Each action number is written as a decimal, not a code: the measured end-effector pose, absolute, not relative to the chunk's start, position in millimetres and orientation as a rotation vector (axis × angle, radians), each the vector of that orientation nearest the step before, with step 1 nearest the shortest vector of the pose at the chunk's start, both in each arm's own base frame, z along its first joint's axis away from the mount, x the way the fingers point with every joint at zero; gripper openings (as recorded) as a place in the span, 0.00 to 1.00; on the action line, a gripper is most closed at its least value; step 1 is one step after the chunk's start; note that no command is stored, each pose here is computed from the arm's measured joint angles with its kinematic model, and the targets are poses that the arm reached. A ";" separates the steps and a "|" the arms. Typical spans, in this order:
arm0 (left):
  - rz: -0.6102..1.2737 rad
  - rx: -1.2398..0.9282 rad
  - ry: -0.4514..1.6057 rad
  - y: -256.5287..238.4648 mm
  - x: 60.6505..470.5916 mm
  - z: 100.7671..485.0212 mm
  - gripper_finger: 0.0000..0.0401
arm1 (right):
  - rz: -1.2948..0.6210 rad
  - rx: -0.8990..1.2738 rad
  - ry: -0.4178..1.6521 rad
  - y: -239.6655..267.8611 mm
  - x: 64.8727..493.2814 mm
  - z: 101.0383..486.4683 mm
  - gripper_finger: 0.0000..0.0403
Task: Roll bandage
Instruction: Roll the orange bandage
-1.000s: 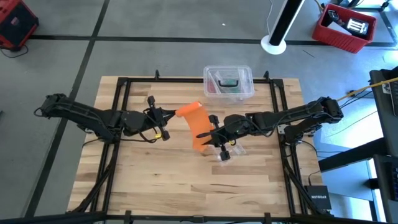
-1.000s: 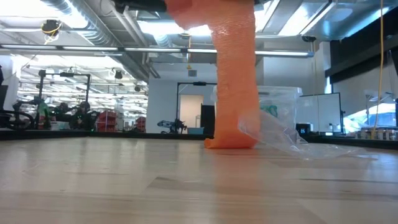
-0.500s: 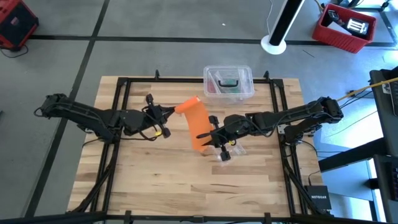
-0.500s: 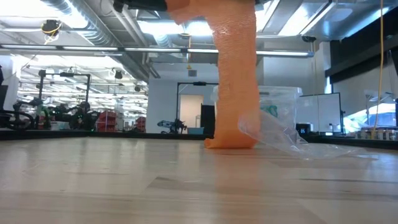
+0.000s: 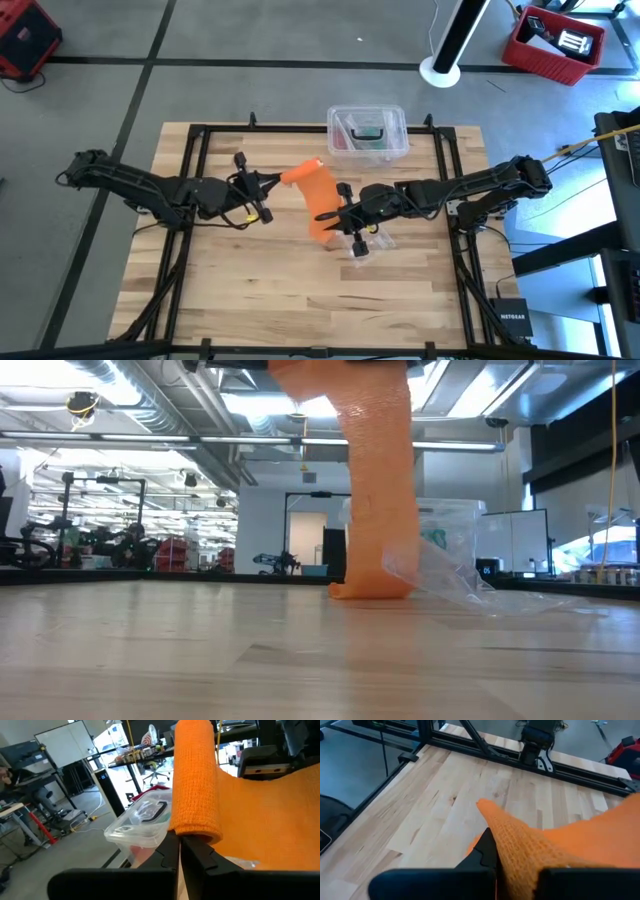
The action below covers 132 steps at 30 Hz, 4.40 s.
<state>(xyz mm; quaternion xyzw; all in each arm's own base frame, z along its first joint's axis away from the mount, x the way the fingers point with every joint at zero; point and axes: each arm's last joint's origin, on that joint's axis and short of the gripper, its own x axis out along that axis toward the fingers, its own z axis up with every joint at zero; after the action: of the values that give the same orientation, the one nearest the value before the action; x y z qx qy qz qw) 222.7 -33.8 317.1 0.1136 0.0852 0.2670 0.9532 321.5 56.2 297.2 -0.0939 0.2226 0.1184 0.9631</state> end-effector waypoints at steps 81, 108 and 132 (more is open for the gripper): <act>0.636 0.418 0.415 -69.1 273.5 240.1 0.00 | 0.183 -0.089 0.304 51.0 361.9 319.0 0.01; 0.512 0.365 0.179 -88.9 231.2 302.5 0.00 | 0.009 -0.035 0.758 63.6 339.8 284.4 0.26; 0.527 0.336 0.095 -73.4 201.9 335.8 0.00 | -0.032 -0.002 0.354 34.9 292.1 296.7 0.59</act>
<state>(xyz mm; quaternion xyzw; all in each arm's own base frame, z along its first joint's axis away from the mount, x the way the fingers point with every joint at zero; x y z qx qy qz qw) 201.9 -73.4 335.8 0.1650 0.0466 0.2592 0.9505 292.1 34.9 296.7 -0.0011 0.1759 -0.0157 0.9843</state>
